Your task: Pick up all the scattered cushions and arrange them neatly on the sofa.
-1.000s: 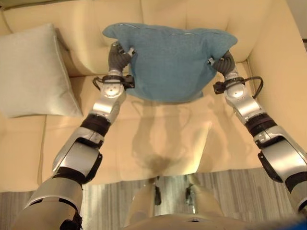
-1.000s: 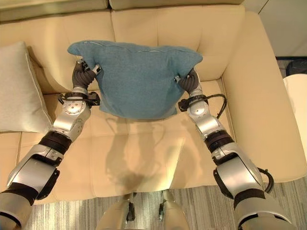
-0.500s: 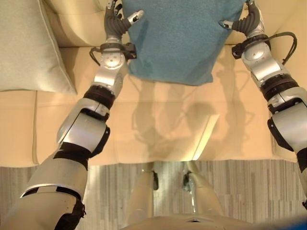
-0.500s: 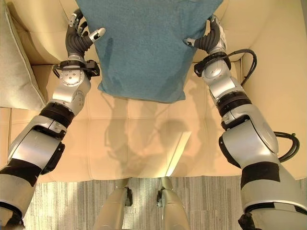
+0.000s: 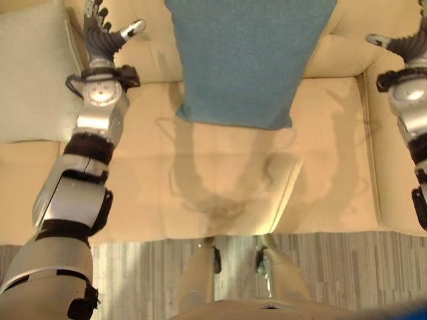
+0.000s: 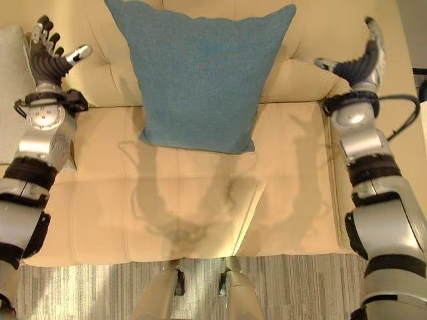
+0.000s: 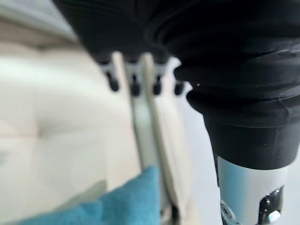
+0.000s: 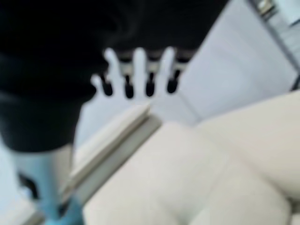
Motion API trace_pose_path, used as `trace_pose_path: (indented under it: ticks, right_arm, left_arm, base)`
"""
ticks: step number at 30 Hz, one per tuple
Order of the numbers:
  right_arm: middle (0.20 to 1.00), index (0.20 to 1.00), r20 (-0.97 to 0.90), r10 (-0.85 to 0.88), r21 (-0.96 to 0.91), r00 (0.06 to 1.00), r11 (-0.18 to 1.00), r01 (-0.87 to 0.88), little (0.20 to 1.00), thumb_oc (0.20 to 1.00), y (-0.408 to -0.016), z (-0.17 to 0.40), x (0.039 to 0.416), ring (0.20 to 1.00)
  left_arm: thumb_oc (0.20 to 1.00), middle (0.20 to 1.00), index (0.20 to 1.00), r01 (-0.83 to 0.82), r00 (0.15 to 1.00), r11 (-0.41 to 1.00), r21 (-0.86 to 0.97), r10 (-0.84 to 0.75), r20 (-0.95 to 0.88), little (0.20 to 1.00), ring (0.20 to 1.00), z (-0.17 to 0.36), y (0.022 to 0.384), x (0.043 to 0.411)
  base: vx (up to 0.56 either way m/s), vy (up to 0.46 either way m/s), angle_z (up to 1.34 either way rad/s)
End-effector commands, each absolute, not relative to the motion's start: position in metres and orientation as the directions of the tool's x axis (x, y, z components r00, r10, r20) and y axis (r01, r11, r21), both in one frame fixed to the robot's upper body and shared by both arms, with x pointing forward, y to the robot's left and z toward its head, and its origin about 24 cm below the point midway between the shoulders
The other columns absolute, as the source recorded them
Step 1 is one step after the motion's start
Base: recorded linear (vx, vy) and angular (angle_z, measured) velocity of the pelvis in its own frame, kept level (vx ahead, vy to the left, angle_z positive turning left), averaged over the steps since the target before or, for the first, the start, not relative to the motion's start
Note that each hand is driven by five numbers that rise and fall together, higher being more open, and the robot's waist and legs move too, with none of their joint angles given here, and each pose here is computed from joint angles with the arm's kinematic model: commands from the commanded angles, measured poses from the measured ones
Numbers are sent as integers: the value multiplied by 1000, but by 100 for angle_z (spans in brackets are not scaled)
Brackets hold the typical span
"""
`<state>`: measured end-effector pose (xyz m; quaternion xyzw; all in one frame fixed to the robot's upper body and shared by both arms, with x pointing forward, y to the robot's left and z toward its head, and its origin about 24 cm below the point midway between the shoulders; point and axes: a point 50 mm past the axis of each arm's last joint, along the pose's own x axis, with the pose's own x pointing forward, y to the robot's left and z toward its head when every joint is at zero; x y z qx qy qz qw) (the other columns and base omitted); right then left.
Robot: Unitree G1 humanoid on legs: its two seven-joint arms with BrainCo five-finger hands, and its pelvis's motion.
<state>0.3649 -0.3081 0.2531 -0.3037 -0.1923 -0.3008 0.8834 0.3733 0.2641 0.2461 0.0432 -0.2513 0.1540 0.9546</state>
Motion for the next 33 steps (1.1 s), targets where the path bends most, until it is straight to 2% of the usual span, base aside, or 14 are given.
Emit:
trace_pose_path:
  ticks: [1,5,8,11,12,13,15,18,19,21,23,24,28,33]
  right_arm:
    - [1000,1000,445,-409,-485,797,638,598,1000,1000,-325,192,340,1000]
    - [1000,1000,305,-418,-523,856,677,517,1000,1000,-330,127,307,1000]
    - [1000,1000,147,-435,-603,889,673,429,1000,1000,-340,76,268,1000]
    - [1000,1000,6,-440,-640,898,689,341,1000,1000,-337,37,243,1000]
    - [1000,1000,-47,-438,-643,898,701,308,1000,1000,-336,24,236,1000]
    - [1000,1000,-159,-431,-645,888,727,237,1000,1000,-331,-3,220,1000]
    - [1000,1000,-228,-418,-634,879,749,192,1000,1000,-326,-18,212,1000]
    - [1000,1000,-464,-376,-592,802,805,35,1000,1000,-309,-69,182,1000]
    - [1000,1000,-463,-375,-592,803,805,35,1000,1000,-309,-69,182,1000]
    - [1000,1000,-547,-362,-571,755,821,-20,1000,1000,-301,-87,168,1000]
    - [1000,1000,-611,-358,-549,706,834,-52,1000,1000,-297,-101,155,1000]
    - [1000,1000,-665,-371,-531,648,846,-60,1000,1000,-295,-113,142,1000]
    - [1000,1000,-756,-399,-512,519,854,-89,1000,1000,-295,-130,119,1000]
    - [1000,1000,-780,-424,-523,460,846,-105,1000,1000,-302,-132,110,1000]
  left_arm:
    - [1000,1000,1000,-276,863,960,52,223,453,1000,1000,196,268,354]
    - [1000,1000,1000,-226,923,973,33,204,326,1000,1000,131,266,322]
    - [1000,1000,1000,-235,968,970,70,227,104,1000,1000,61,276,280]
    - [1000,1000,1000,-236,957,963,130,253,-143,1000,1000,1,280,242]
    - [1000,1000,1000,-231,941,962,148,259,-219,1000,1000,-17,281,230]
    - [1000,1000,1000,-185,880,958,221,262,-397,1000,1000,-56,281,200]
    - [1000,1000,1000,-166,807,959,231,267,-526,1000,1000,-83,278,175]
    - [1000,1000,1000,-73,592,947,313,293,-750,1000,1000,-130,274,121]
    - [1000,1000,1000,-73,593,947,313,294,-750,1000,1000,-130,274,121]
    - [1000,1000,1000,-49,509,945,323,302,-806,1000,1000,-141,272,101]
    - [1000,1000,1000,-44,468,944,327,308,-828,1000,1000,-146,271,92]
    - [1000,1000,1000,-37,461,942,334,312,-831,1000,1000,-146,270,92]
    - [1000,1000,1000,-1,432,944,329,297,-852,1000,1000,-151,264,90]
    - [1000,1000,1000,41,440,951,306,258,-860,1000,1000,-153,252,95]
  base:
    - [144,-12,-2]
    - [108,-24,-5]
    - [86,-22,-6]
    - [11,-10,-1]
    - [-27,-38,-5]
    - [-33,-35,-1]
    - [-32,-33,0]
    - [-43,-73,-7]
    - [-8,-50,-3]
    - [-31,-76,-3]
    - [-124,-118,1]
    - [-209,-131,3]
    - [-246,-38,33]
    - [-178,154,17]
